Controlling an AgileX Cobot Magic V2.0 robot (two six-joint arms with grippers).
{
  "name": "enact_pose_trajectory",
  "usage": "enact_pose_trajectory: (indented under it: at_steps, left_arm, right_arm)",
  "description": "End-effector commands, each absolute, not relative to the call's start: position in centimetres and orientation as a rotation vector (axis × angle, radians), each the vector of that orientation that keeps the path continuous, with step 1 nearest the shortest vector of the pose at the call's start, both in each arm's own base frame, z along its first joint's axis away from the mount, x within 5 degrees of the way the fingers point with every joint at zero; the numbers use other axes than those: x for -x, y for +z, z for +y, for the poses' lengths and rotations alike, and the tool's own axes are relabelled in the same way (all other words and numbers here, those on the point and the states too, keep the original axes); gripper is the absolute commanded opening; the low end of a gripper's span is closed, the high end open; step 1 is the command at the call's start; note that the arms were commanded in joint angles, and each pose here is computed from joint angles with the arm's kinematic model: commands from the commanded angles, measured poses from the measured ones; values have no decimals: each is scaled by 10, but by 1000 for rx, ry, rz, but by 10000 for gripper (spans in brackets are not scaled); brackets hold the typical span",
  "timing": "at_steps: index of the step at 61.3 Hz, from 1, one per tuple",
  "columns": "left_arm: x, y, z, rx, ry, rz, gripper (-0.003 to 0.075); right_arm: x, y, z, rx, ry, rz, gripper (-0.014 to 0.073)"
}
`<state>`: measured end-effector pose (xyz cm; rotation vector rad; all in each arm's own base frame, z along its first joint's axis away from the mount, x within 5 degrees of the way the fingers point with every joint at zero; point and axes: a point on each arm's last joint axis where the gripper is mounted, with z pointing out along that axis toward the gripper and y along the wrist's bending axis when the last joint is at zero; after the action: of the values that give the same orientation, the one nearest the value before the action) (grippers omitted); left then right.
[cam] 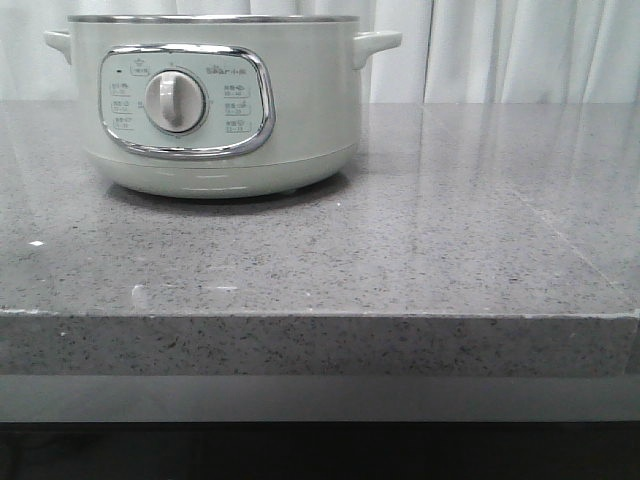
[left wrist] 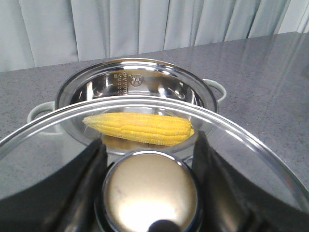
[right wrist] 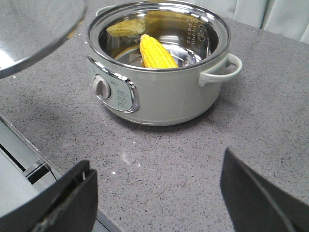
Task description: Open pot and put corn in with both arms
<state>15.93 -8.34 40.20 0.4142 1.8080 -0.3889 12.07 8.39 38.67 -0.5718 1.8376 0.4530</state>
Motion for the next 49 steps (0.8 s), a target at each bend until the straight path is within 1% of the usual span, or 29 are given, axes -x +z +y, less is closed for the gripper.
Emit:
enact_pose_trajectory:
  at_steps: [1,19,29,39,49]
  left_arm:
    - [-173,439,-90,-349,-433,1603,218]
    - [-244,444,-125,-357,-412,1636,218]
    - [-281,444,-135,-343,-387,1653,218]
    - [-310,440,-145,-336,-377,1660,218]
    - [-332,434,-155,-324,-377,1628,218]
  right_arm:
    - [-119,403,82,526,473,1739,548]
    - [-119,403,82,526,473,1739,548]
    - [-119,403,82,526,473,1739,548]
    - [-119,403,82,526,473,1739,548]
    - [-119,403,82,526,473,1739,548]
